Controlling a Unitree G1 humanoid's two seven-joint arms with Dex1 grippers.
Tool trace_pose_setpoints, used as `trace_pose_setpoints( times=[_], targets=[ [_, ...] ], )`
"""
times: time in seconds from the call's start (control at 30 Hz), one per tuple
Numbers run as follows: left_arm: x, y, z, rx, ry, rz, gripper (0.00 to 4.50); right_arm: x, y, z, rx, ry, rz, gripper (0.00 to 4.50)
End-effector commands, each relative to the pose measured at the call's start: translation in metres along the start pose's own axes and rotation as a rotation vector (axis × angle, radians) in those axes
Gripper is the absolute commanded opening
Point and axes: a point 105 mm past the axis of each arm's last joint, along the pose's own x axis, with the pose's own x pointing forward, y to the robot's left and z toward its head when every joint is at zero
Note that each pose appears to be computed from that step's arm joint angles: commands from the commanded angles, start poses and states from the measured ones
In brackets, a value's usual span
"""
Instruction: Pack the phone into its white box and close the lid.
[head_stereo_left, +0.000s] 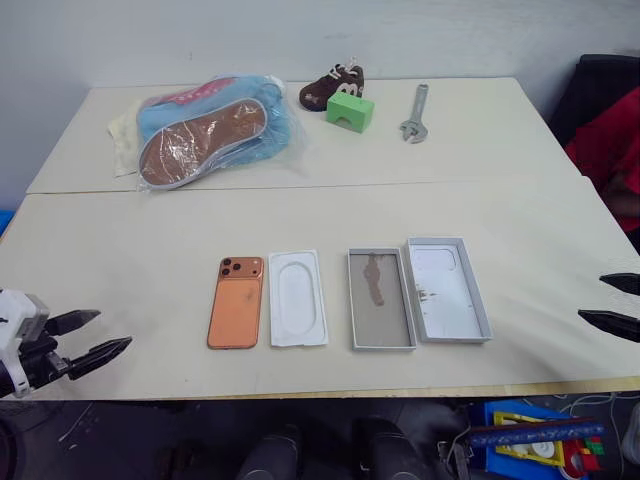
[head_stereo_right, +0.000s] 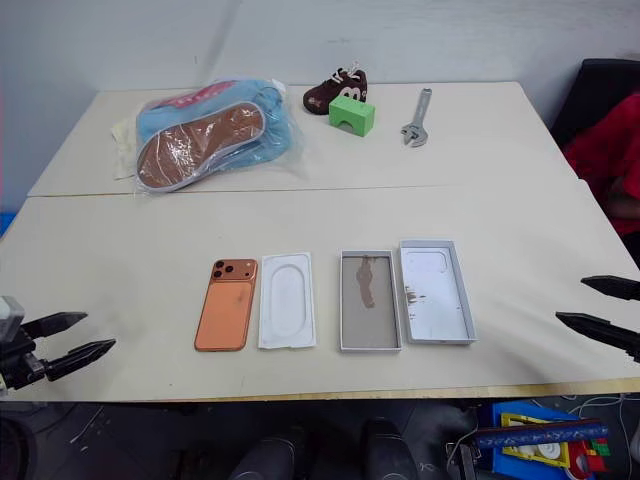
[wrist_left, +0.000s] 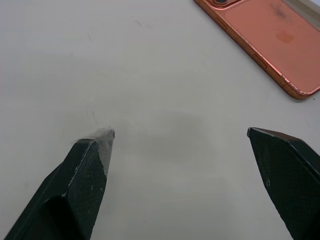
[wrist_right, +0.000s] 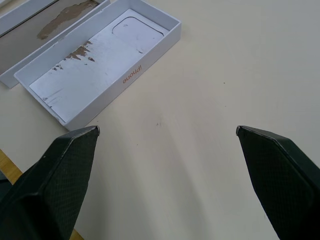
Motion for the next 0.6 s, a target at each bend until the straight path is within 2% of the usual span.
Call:
trace_pose_setpoints(
  times=[0.03,0.43,0.53,0.6],
  targets=[
    [-0.002,0.001,0.007,0.000,-0.022,0.007,4.50,0.001,0.003,0.007,-0.023,-0.028,0.001,4.49],
    [-0.003,0.004,0.004,0.019,0.013,0.026,4.50,0.005,0.007,0.012,-0.027,-0.029,-0.012,4.49],
    [0.000,0.008,-0.005,0.072,0.074,0.064,4.50,0.006,0.009,0.005,-0.017,0.021,-0.015,4.49],
    [0.005,0.004,-0.005,0.062,0.062,0.057,4.50,0.007,0.005,0.007,-0.030,0.008,-0.043,4.49]
  ],
)
